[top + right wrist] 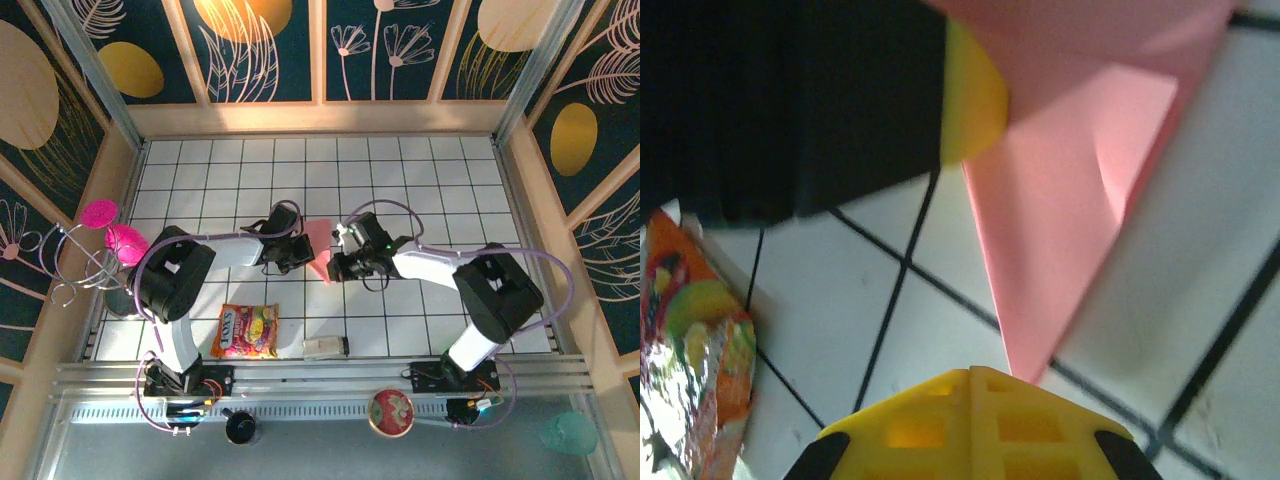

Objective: Fold a paper plane with a square sheet of paper (pick it up from the middle)
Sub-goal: Third fold the triangle at the center of the table, then fourth fold the wing at the center of the table.

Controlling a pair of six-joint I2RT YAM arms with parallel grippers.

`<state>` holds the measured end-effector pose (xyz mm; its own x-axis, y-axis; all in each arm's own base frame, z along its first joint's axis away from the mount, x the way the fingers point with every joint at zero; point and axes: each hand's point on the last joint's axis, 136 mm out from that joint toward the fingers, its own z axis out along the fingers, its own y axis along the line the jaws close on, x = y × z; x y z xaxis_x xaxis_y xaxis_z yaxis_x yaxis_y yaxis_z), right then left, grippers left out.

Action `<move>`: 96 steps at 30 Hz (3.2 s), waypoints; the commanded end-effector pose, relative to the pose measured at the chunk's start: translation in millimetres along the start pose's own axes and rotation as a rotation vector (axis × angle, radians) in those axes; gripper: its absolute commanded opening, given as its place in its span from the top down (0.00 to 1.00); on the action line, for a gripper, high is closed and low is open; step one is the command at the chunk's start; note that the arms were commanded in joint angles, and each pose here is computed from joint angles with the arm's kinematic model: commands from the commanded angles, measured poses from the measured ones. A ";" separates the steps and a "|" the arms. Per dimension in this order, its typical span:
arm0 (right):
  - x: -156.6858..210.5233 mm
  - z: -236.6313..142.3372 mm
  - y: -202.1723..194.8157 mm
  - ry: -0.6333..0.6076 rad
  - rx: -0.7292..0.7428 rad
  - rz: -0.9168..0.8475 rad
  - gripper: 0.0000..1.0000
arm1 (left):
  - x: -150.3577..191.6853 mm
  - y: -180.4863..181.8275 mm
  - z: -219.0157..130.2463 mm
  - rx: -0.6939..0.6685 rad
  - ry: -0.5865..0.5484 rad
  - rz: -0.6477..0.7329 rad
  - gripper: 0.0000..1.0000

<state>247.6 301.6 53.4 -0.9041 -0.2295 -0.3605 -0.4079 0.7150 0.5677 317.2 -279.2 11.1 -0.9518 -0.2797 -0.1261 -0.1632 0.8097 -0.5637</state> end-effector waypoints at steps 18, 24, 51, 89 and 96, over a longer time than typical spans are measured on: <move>45.2 43.0 -62.8 0.174 0.212 0.099 1.00 | 0.3 29.0 8.2 -0.030 -0.018 0.076 0.90; 66.3 40.7 -78.7 0.216 0.270 0.125 1.00 | -15.6 40.6 1.3 -0.029 -0.074 0.094 0.84; -71.1 -15.9 4.5 -0.248 -0.029 0.139 0.74 | -67.4 3.6 -72.1 0.147 -0.223 -0.027 0.70; -40.0 31.7 -58.9 -0.089 0.183 0.204 0.85 | -16.3 10.2 -21.2 0.177 -0.032 -0.123 0.73; -36.9 33.9 -62.6 -0.079 0.194 0.203 0.88 | -21.2 -2.3 -24.8 0.218 -0.041 -0.102 0.77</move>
<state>310.2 291.1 18.6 -0.9445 -0.0045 -0.3285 -0.1837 0.8362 0.5167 322.4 -250.6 21.2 -0.9165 -0.3946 -0.0664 -0.2386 0.6722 -0.7009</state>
